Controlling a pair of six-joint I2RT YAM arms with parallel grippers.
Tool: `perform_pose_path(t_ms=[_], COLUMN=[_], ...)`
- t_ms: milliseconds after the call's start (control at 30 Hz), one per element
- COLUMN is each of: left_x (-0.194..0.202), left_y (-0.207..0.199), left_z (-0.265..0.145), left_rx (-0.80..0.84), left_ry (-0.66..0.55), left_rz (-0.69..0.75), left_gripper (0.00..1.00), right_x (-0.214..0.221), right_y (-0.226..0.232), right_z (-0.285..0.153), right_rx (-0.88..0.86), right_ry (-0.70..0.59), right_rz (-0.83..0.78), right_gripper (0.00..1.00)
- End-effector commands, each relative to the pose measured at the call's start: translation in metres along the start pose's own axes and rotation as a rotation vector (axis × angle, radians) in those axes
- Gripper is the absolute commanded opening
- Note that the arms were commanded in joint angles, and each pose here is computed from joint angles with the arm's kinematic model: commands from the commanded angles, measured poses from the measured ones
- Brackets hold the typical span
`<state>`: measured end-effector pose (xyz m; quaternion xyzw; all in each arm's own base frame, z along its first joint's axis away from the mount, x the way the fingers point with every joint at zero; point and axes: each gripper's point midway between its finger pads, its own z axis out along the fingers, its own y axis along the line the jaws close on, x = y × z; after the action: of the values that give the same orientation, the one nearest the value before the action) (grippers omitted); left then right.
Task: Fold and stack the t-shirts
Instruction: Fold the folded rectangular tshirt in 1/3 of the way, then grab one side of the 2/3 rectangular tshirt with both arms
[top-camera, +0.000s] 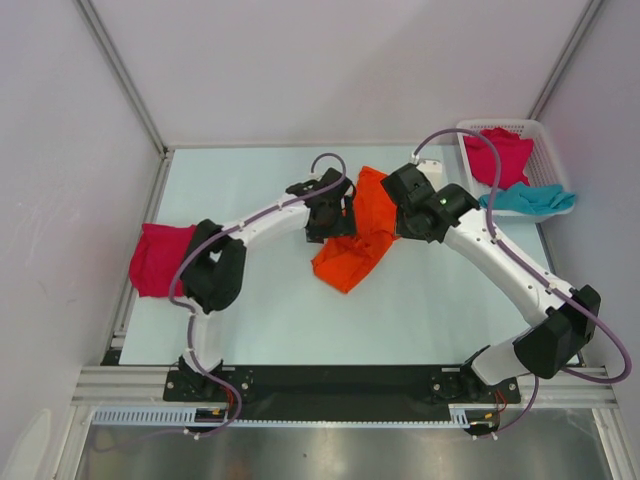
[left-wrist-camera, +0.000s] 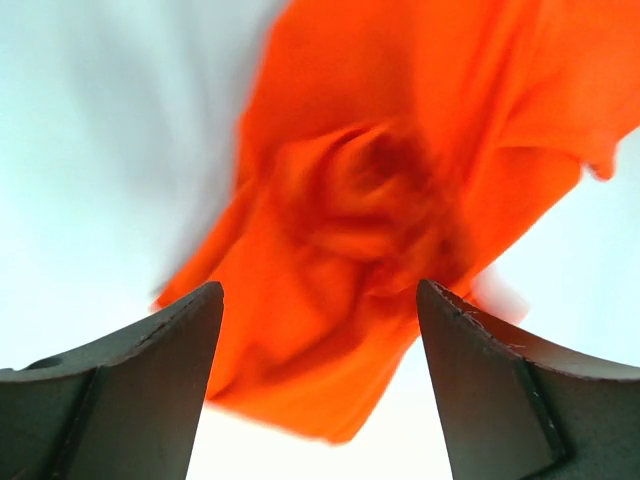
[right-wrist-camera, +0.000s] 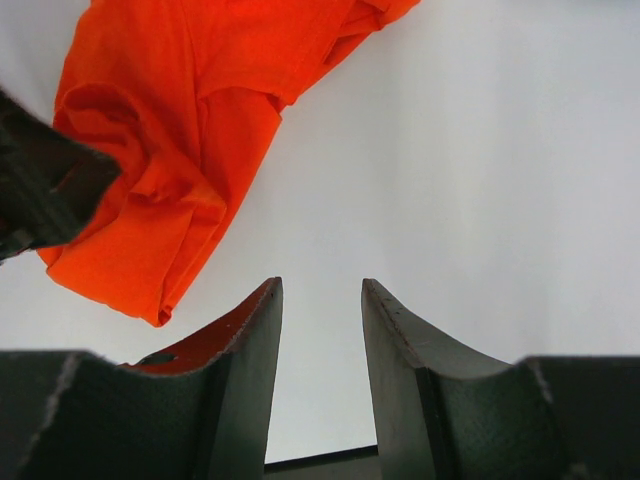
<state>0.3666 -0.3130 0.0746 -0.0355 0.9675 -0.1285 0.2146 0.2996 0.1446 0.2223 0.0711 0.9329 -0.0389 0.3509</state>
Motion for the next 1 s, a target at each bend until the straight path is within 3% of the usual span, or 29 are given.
perform_pose_path(t_ms=[0, 167, 267, 400, 667, 967], left_x=[-0.021, -0.015, 0.005, 0.039, 0.052, 0.063], left_y=[0.024, 0.049, 0.067, 0.087, 0.089, 0.092], left_z=[-0.052, -0.095, -0.101, -0.081, -0.051, -0.028], left_rx=[-0.040, -0.042, -0.028, -0.036, -0.014, -0.001], left_ry=[-0.138, -0.229, -0.241, -0.186, -0.173, -0.164], left_rz=[-0.029, -0.081, -0.117, -0.128, -0.126, -0.134], left_gripper=[0.83, 0.84, 0.84, 0.84, 0.84, 0.84], right_x=[0.001, 0.010, 0.019, 0.037, 0.086, 0.136], right_y=[0.003, 0.017, 0.037, 0.070, 0.118, 0.118], right_z=[-0.003, 0.001, 0.011, 0.025, 0.048, 0.072], right_rx=[-0.017, -0.052, -0.095, -0.148, -0.287, -0.245], right_ry=[-0.017, 0.005, 0.021, 0.081, 0.207, 0.299], right_rz=[0.016, 0.010, 0.000, -0.025, 0.000, -0.021], right_gripper=[0.43, 0.43, 0.43, 0.43, 0.43, 0.43])
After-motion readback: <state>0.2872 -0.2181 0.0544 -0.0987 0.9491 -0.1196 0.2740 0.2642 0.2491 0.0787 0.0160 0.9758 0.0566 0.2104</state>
